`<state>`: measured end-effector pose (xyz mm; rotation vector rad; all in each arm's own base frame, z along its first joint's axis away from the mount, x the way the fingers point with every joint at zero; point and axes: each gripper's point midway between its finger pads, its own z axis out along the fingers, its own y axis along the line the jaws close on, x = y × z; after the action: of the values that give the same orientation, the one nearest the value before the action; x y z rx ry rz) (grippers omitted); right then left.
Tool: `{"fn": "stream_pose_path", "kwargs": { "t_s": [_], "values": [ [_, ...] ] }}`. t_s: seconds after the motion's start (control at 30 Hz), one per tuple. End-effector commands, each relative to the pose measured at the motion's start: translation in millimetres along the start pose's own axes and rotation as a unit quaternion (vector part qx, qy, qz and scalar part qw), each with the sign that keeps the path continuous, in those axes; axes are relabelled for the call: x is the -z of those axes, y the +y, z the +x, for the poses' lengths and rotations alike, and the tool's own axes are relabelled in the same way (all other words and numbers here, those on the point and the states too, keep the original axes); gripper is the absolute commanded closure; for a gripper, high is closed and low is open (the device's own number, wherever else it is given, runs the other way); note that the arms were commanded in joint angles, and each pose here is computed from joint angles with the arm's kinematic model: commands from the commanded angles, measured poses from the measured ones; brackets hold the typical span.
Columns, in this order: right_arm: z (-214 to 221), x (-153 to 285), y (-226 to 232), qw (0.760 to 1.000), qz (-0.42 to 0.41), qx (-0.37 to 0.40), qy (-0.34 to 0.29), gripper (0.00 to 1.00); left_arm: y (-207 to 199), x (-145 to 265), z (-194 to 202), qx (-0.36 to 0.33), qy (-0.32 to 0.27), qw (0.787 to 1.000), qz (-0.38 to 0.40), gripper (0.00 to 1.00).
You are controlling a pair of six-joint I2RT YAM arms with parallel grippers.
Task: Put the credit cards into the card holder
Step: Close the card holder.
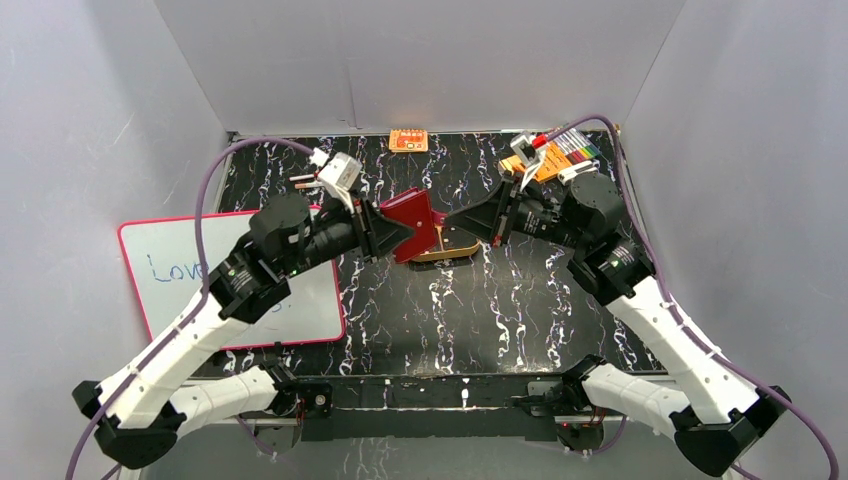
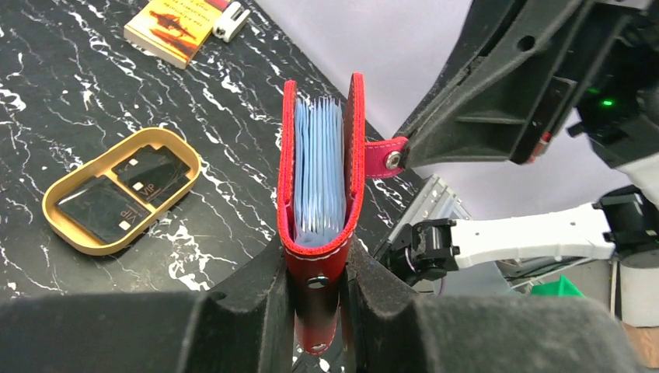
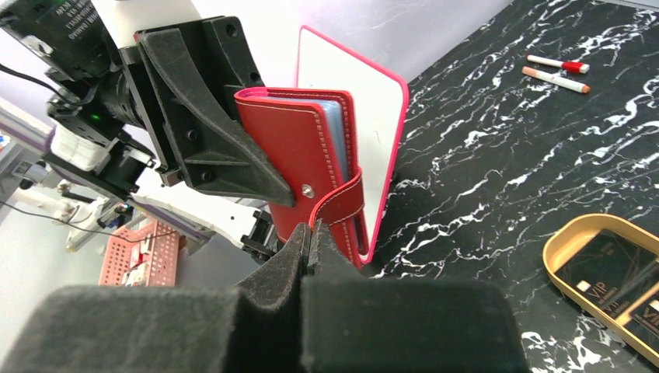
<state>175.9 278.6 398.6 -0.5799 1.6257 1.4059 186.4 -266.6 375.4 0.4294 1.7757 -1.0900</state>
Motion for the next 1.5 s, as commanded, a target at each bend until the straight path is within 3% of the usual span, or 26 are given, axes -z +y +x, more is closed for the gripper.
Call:
{"fn": "stream_pose_path", "kwargs": {
  "t_s": [0.0,0.2,1.47],
  "values": [
    [-15,-1,3,1.0,0.011,0.019,-0.004,1.0,15,-11,-15,-0.008,-0.01,0.999,-0.052,1.0],
    [-10,-8,-9,1.0,0.026,0.008,0.007,1.0,28,-24,-13,-0.003,-0.007,0.997,-0.081,1.0],
    [20,-40,-46,0.996,0.057,-0.012,0.062,1.0,37,-50,-5,-0.005,0.01,0.996,-0.087,1.0]
  ]
}}
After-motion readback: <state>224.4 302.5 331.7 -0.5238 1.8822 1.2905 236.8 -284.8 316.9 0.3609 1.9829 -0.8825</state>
